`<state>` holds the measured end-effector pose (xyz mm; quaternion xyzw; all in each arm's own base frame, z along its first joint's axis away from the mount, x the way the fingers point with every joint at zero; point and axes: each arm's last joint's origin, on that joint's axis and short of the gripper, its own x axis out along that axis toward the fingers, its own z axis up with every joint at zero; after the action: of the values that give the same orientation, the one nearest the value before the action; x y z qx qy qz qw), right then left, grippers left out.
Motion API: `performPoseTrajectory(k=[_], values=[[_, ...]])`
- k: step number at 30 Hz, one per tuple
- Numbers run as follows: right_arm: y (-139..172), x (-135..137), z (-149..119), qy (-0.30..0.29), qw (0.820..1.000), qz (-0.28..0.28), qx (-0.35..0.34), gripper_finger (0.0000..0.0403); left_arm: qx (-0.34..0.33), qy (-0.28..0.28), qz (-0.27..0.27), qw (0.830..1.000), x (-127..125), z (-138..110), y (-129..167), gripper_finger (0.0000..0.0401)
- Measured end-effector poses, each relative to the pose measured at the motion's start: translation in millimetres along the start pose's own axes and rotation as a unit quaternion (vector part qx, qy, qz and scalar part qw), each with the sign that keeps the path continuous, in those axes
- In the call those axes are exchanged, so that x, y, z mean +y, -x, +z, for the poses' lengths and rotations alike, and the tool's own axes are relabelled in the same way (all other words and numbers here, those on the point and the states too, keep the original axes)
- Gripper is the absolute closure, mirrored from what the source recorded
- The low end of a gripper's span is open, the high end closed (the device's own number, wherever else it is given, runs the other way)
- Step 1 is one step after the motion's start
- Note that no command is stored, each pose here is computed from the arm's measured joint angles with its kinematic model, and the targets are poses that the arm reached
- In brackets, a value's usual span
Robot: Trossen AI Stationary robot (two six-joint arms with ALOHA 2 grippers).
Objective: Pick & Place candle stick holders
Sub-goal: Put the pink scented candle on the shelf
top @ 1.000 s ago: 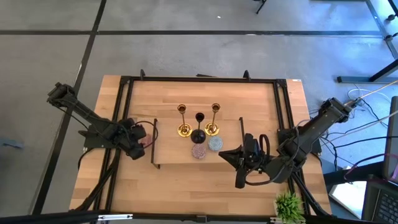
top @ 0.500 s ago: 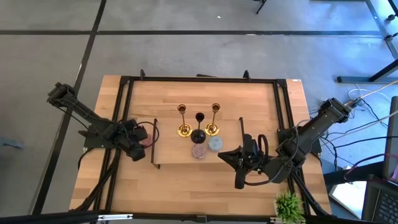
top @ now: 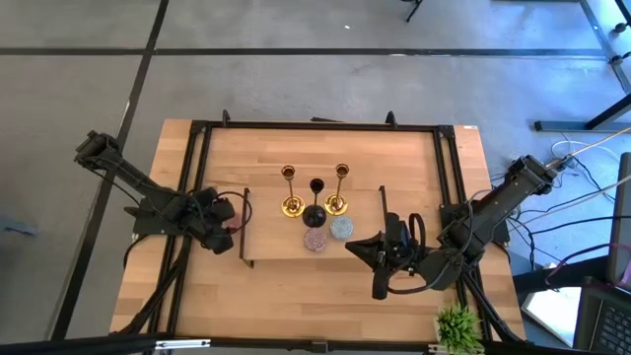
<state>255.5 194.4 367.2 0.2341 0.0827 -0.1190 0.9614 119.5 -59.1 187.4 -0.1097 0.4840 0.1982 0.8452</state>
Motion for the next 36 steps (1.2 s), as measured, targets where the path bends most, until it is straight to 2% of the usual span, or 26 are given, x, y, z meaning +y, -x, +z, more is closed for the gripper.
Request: performPoseTrajectory(k=[14, 20, 23, 29, 36], values=[[0.5, 0.1, -0.6, -0.006, 1.000, 0.000, 0.002, 0.0389, -0.005, -0.042, -0.001, 0.999, -0.5, 0.9, 0.0, 0.0159], [0.5, -0.6, -1.3, -0.001, 1.000, -0.002, 0.004, 0.0389, -0.002, -0.032, 0.008, 0.999, 2.4, 3.2, -1.6, 0.0154], [0.5, -0.6, -1.3, -0.001, 1.000, -0.002, 0.004, 0.0389, 0.010, -0.021, 0.011, 1.000, 3.9, 5.2, -4.3, 0.0144], [0.0, -1.1, -1.2, -0.001, 1.000, -0.004, 0.005, 0.0389, 0.075, 0.006, 0.029, 0.997, 4.1, 6.4, -17.4, 0.0112], [-0.2, -1.3, -1.0, -0.001, 1.000, -0.004, 0.004, 0.0389, 0.093, -0.015, 0.049, 0.994, -1.8, 7.0, -29.9, 0.0082]])
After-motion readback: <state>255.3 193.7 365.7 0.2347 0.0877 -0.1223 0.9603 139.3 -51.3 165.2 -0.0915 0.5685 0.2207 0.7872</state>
